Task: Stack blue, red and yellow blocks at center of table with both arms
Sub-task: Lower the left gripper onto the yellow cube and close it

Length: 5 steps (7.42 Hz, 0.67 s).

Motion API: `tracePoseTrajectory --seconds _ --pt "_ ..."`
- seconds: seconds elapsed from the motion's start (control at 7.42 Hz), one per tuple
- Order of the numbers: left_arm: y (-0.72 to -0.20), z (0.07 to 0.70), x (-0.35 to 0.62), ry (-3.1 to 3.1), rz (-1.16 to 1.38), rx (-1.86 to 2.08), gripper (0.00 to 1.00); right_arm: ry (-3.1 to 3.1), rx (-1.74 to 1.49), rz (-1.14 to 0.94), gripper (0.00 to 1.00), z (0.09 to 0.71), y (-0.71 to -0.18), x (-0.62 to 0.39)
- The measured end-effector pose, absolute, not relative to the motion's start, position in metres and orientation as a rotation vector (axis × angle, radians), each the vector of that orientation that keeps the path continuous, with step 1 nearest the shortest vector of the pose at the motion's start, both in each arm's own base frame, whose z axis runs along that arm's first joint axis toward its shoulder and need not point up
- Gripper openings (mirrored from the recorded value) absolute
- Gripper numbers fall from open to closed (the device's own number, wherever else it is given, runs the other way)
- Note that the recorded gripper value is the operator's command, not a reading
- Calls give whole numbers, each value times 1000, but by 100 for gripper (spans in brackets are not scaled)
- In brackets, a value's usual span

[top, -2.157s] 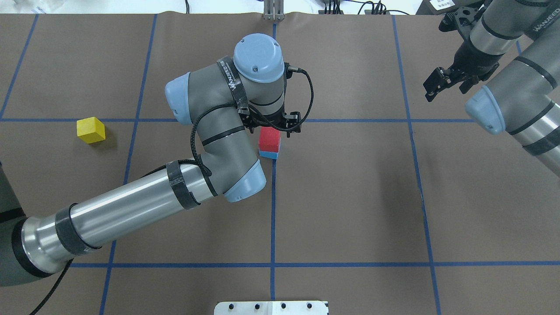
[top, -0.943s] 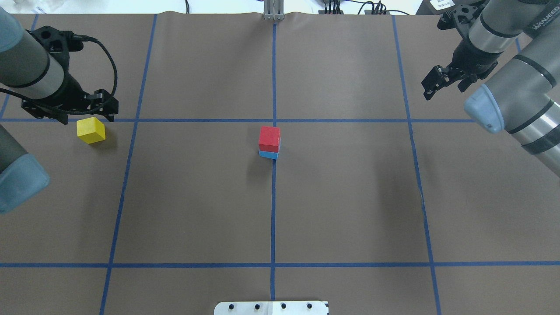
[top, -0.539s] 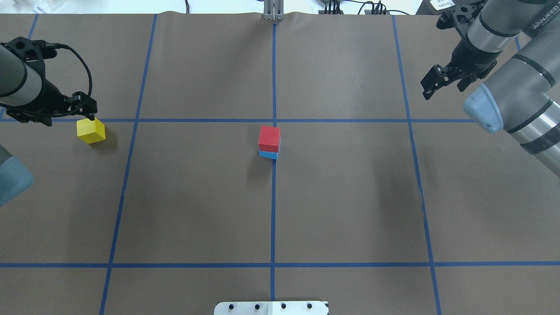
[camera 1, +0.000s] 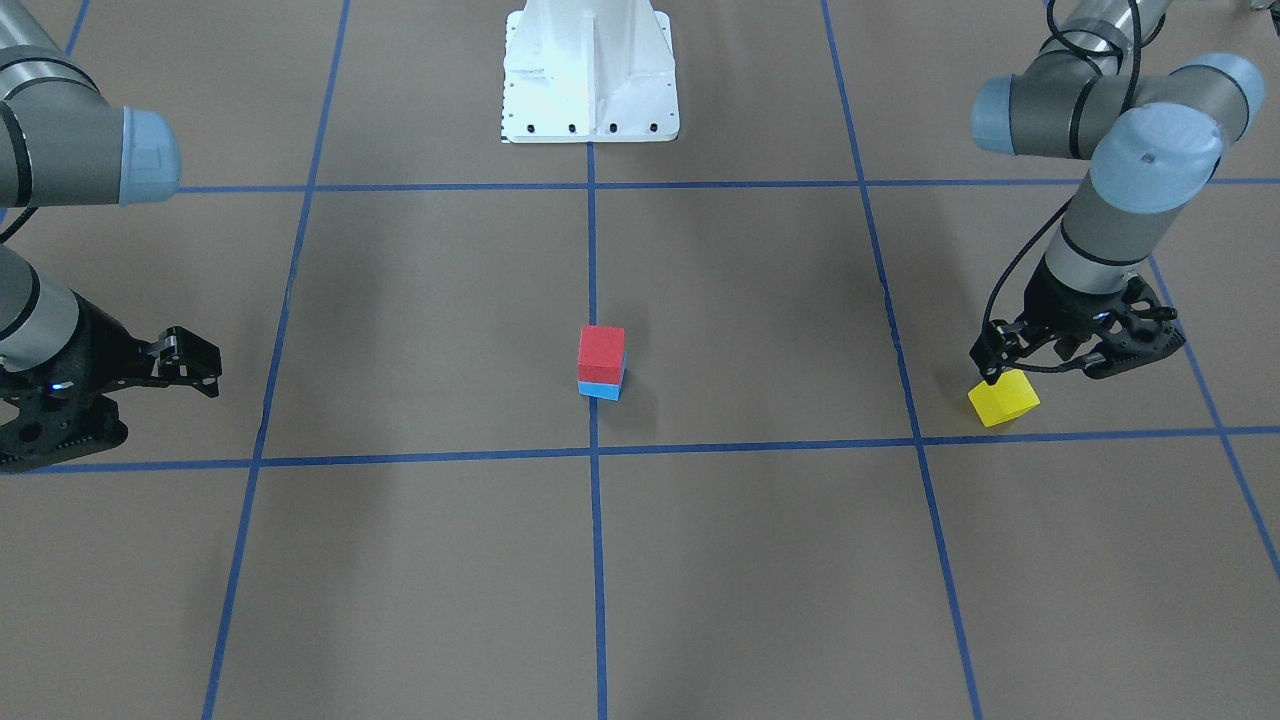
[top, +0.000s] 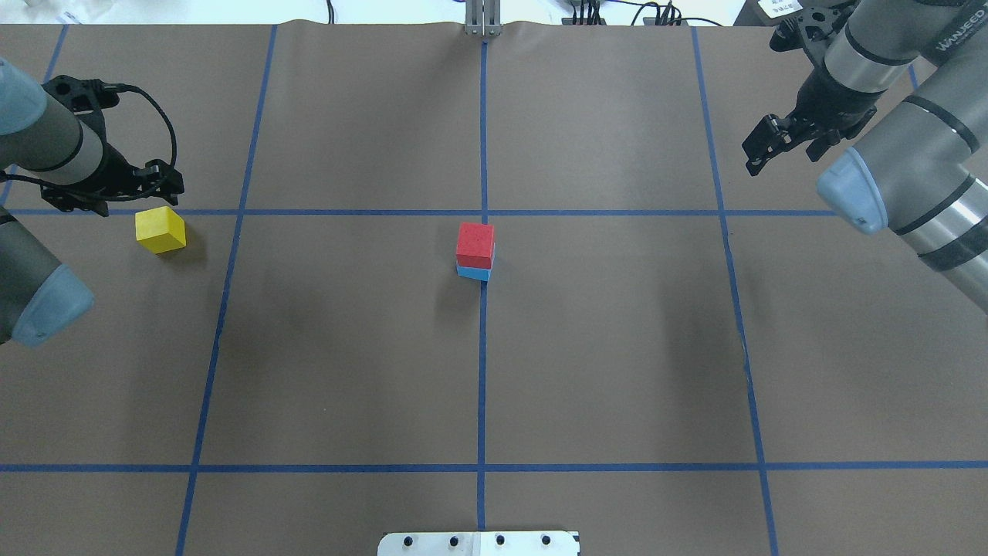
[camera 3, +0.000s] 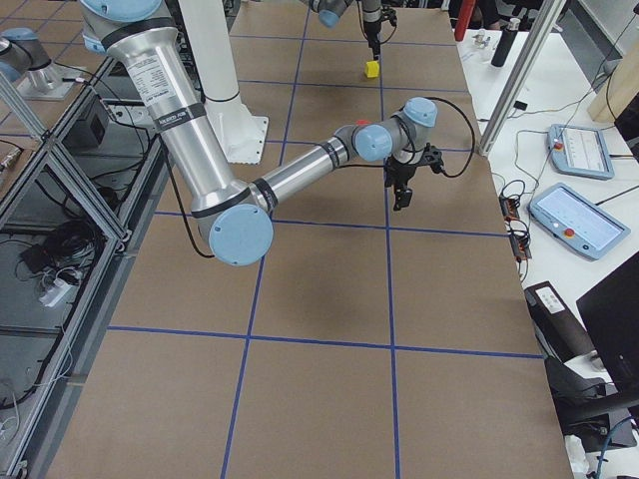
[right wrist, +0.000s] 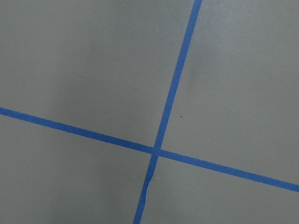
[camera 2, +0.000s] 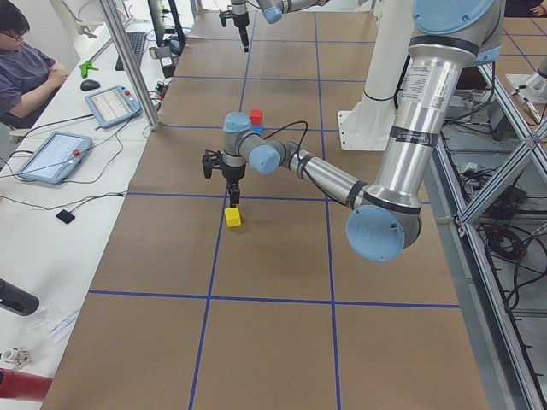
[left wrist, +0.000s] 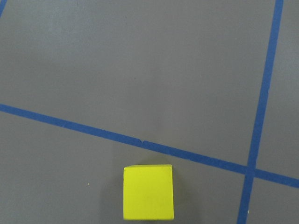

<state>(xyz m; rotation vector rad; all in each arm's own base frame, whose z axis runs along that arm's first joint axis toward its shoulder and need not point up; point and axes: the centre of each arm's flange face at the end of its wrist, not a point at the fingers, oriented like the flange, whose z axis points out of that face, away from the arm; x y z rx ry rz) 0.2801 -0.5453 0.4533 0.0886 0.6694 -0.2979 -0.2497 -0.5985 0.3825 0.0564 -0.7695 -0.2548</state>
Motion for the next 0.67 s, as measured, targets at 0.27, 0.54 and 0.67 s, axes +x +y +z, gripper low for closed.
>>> tracePoseTrajectory --seconds 0.27,0.54,0.67 --pt "-560 472 292 670 -294 91 99 -769 55 -254 99 383 -599 -250" --pt "-567 491 298 679 -288 99 99 -768 53 -255 99 384 -599 -250" --pt "-570 500 300 688 -286 106 99 -768 53 -255 99 384 -599 -250"
